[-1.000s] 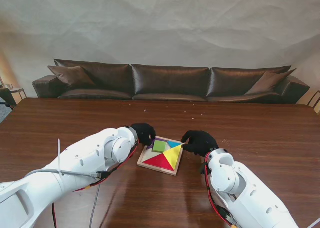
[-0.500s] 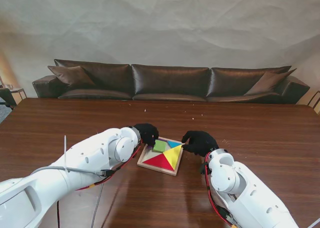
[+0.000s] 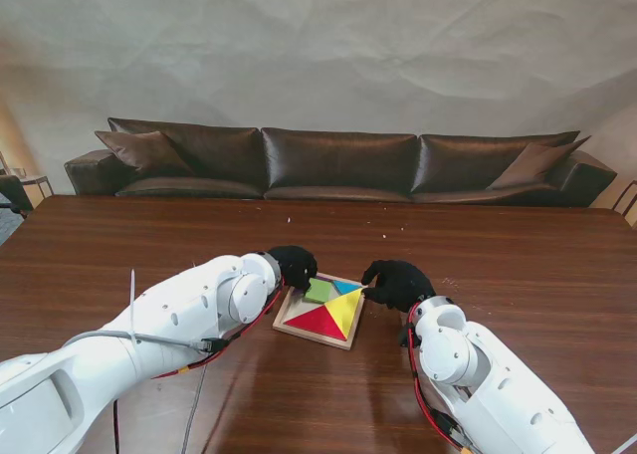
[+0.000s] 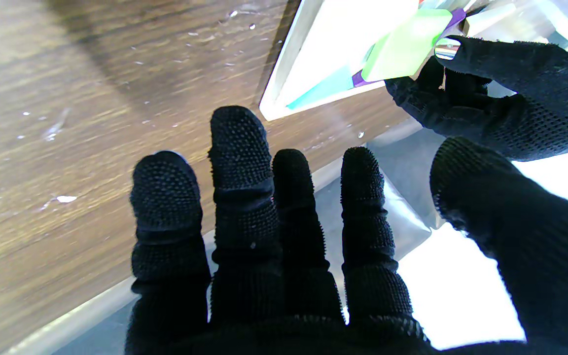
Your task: Assemble the tangram pieces into a square
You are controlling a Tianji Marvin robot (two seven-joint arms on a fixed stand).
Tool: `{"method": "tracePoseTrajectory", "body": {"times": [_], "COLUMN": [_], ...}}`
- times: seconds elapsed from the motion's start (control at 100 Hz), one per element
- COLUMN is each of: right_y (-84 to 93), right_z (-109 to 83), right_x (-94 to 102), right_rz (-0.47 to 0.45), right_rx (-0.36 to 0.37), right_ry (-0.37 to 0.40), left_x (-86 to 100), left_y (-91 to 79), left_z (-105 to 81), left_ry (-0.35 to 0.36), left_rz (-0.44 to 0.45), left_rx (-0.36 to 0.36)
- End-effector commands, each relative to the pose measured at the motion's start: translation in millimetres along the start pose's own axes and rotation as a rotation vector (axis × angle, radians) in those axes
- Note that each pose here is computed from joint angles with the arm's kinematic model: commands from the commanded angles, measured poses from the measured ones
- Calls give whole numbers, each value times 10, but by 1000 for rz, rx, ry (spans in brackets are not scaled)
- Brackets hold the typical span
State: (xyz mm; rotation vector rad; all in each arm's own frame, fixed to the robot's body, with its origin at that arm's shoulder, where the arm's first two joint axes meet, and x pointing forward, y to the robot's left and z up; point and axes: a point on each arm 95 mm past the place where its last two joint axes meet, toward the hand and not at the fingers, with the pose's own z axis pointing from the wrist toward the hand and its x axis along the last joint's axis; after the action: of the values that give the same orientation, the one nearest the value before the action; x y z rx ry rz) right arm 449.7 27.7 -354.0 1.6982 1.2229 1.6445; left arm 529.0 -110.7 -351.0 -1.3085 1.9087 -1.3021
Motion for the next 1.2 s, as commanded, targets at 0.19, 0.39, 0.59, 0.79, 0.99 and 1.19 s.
{"method": "tracePoseTrajectory", "body": {"times": [0.19,0.39,0.59,0.79,0.99,1.19], "right_y": [-46,-48,-49,-49,-49,-47], "right_z": [-3,-3,-2,-1,2,4], "right_x": [11,12,10,12,13,7], "right_rz": [6,6,6,7,9,12], "right_rx": [25,28,30,32,31,29], "right_ry": [2,2,2,2,2,-2], "left_x": [-4,-19,-32,-16,32,74], "left_y": [0,0,-24,-9,24,39], "left_z": [-45,-81,-135,-187,-178,-150], "left_ry": [-14,-18,-23,-11,2,9], "left_rz": [22,28,37,33,29,14], "left_rx": [-10,9,28,42,28,27]}}
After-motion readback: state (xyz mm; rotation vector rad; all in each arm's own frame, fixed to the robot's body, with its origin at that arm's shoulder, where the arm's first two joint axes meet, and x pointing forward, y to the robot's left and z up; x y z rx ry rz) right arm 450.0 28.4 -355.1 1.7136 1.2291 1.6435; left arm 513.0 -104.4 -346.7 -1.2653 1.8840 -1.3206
